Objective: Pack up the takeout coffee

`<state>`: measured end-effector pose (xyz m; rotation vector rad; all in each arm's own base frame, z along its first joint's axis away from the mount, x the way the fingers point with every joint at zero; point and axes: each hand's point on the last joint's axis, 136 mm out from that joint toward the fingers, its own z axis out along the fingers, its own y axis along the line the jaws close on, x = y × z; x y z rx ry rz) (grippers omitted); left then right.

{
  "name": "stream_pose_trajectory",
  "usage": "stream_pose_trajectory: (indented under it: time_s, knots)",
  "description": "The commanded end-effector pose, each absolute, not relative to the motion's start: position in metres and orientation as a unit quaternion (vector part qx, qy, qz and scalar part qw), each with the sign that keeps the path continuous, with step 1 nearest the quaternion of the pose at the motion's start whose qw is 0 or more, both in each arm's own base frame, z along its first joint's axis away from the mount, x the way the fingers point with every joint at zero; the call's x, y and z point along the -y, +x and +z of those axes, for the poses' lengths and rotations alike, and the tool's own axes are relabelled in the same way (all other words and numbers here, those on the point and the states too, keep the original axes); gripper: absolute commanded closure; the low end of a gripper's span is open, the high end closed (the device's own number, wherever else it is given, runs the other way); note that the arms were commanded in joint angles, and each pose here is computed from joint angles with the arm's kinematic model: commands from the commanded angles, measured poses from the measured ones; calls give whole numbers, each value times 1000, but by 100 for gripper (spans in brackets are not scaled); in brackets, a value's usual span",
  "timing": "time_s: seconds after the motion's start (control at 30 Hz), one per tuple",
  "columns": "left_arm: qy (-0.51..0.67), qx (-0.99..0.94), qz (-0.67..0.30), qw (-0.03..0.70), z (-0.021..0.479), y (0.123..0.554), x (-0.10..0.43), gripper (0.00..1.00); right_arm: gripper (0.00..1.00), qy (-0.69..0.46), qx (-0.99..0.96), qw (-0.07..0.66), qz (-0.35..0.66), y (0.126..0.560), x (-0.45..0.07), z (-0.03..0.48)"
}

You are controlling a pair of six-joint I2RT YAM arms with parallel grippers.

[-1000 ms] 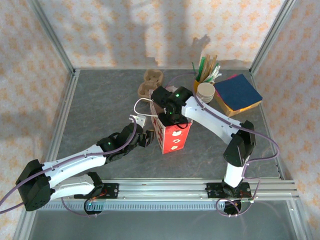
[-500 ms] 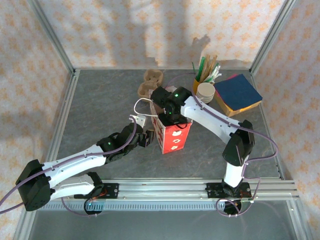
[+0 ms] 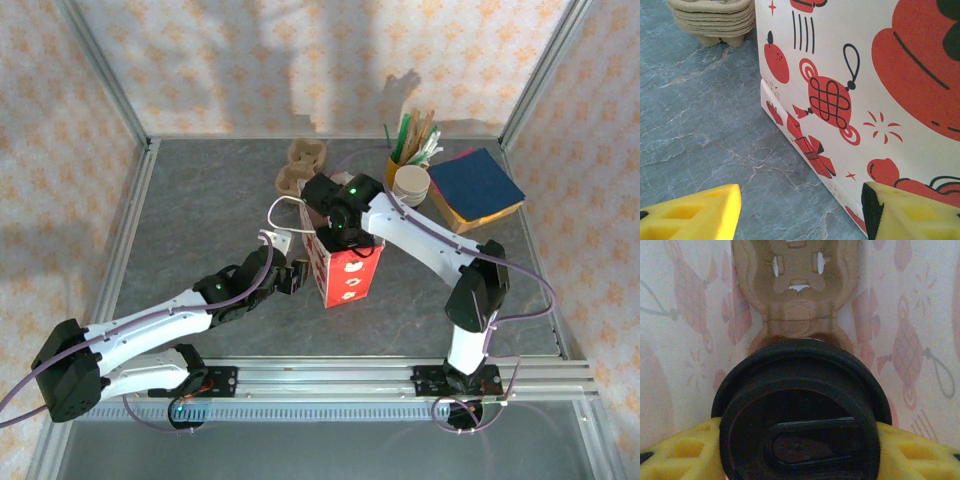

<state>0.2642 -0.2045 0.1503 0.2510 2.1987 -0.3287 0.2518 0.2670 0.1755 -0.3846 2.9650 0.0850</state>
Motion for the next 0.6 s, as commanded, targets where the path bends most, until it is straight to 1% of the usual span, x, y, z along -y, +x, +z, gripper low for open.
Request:
stream_pose_trajectory:
  time_s: [0.0, 0.57]
  knots:
    - [95, -877, -131, 452, 157, 267, 204, 33, 54, -122, -989, 84, 23, 255, -260, 178]
    - [94, -878, -130, 451, 157, 267, 203, 33, 54, -123, -989, 73, 31, 253, -261, 166]
